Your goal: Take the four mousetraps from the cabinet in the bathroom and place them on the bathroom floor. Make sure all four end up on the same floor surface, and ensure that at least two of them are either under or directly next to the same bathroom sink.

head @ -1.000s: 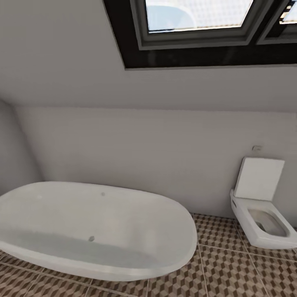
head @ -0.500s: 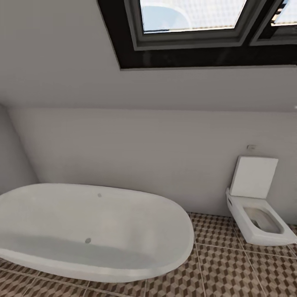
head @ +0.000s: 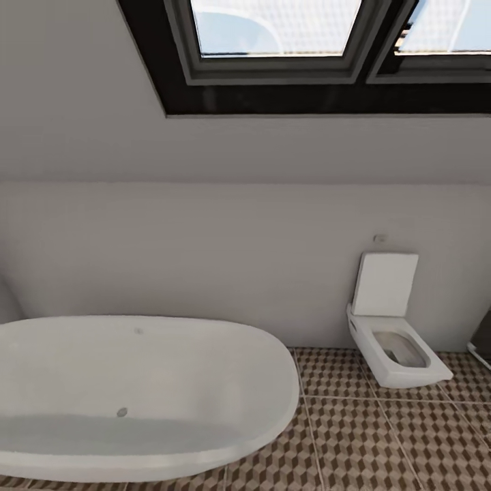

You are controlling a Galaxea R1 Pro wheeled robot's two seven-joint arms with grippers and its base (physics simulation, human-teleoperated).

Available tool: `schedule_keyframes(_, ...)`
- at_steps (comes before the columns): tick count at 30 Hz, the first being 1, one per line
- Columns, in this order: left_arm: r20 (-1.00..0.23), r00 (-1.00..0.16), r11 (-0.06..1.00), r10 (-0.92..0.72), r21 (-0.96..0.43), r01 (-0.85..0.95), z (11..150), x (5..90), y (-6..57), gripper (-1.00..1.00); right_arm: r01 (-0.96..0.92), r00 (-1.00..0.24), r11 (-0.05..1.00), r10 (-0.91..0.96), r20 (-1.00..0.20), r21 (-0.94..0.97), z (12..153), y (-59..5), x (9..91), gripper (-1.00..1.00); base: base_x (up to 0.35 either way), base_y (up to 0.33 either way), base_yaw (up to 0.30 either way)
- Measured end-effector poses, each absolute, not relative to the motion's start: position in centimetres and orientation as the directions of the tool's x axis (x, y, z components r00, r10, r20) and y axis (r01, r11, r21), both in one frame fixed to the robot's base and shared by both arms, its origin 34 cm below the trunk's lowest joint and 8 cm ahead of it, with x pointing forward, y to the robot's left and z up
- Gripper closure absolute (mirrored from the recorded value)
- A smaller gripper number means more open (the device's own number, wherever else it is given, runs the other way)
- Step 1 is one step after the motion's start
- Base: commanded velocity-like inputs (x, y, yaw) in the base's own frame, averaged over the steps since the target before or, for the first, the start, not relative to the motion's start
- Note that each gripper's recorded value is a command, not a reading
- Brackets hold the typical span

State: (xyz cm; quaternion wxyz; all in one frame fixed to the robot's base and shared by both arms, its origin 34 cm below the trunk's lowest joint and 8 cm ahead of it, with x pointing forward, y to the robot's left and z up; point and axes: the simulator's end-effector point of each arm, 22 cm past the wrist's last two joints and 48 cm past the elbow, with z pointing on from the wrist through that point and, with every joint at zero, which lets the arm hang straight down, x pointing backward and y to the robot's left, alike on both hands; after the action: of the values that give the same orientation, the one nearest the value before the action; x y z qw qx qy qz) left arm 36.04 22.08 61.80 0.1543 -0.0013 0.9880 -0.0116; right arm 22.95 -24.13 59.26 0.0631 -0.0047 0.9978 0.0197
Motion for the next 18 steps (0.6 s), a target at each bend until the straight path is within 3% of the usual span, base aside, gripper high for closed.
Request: schedule_keyframes(18,-0.314,-0.949,1.0,-0.006,-0.023,0.001,62.03,36.38,22.08,-1.0,-0.011,-0.991,0.999,-0.005,-0.136,0.038,59.36,-24.25,23.32,-1.0,0.0,0.0,-0.276)
